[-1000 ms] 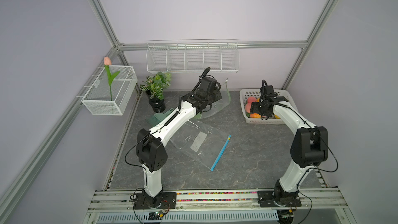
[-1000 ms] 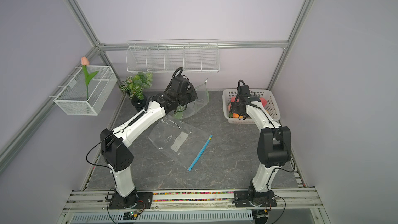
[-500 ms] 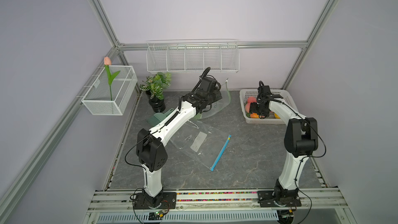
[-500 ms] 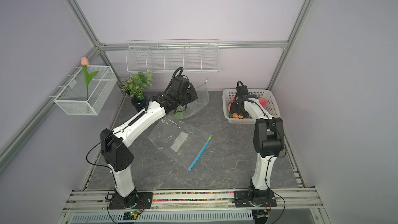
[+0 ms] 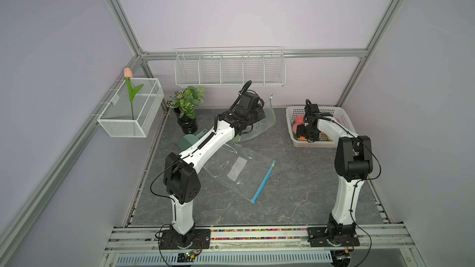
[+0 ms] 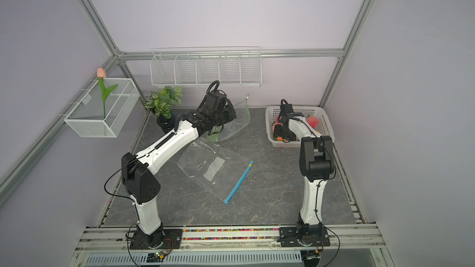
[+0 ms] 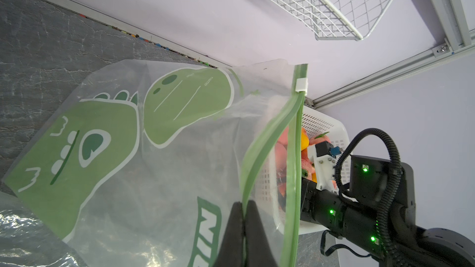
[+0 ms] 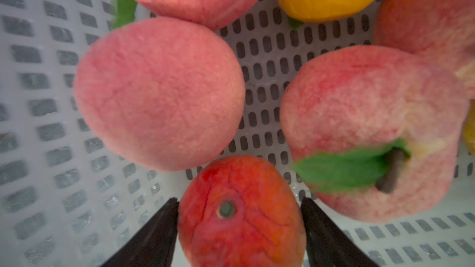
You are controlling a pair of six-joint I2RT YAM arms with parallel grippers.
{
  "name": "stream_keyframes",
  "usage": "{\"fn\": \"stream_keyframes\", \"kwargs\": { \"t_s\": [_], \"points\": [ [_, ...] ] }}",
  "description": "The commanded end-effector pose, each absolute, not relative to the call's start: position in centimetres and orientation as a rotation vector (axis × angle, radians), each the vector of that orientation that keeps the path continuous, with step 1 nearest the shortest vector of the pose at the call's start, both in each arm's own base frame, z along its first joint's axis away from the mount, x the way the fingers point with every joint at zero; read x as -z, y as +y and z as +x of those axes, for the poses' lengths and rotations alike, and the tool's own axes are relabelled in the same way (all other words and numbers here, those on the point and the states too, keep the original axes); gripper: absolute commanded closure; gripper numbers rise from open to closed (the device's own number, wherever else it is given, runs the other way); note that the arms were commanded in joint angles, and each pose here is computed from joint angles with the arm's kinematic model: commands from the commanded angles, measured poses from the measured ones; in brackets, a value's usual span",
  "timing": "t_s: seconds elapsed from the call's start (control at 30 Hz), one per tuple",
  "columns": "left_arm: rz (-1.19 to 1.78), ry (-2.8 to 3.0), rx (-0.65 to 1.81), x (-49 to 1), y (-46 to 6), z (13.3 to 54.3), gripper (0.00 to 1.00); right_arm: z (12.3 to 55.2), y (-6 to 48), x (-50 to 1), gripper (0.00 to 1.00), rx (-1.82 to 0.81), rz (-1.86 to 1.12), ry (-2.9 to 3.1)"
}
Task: Place the peach in a zip-top bag and seal the zipper
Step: Pick up the peach from the basket, then place the peach in the zipper food storage bag.
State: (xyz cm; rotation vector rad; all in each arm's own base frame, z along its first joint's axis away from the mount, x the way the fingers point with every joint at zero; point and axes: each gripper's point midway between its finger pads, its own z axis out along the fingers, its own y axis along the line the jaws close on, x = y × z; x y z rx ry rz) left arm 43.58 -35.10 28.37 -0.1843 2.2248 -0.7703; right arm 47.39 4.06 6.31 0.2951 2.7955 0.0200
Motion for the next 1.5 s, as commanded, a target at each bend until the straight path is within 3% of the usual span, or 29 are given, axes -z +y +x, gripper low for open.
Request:
{"fn": "stream_keyframes", "kwargs": {
  "t_s": [0.0, 0.2, 0.67, 0.93, 1.3, 1.47],
  "points": [
    [-0.174, 2.233, 0.771, -27.9, -35.6, 43.6, 1.00, 46.7, 3.6, -5.6, 0.26, -0.001, 0.328, 2.833],
    [-0.176, 2.234, 0.771, -27.9, -35.6, 43.6, 1.00, 46.7, 4.0, -6.6, 0.38, -0.041, 0.324, 2.803],
    [-0.182, 2.233, 0.792, -28.2, -35.6, 43.4, 1.00, 46.9, 3.9, -15.6, 0.39, -0.231, 0.395, 2.524],
    [-0.179, 2.232, 0.826, -28.4, -36.1, 43.3, 1.00, 46.3, 5.4, -23.0, 0.39, -0.389, 0.294, 2.299],
    [-0.186, 2.231, 0.853, -28.5, -36.5, 43.3, 1.00, 44.2, 12.9, -32.5, 0.39, -0.726, -0.040, 2.020],
    [-0.181, 2.235, 0.872, -28.5, -36.8, 43.3, 1.00, 43.2, 16.4, -34.4, 0.38, -0.803, -0.181, 1.977]
  ]
}}
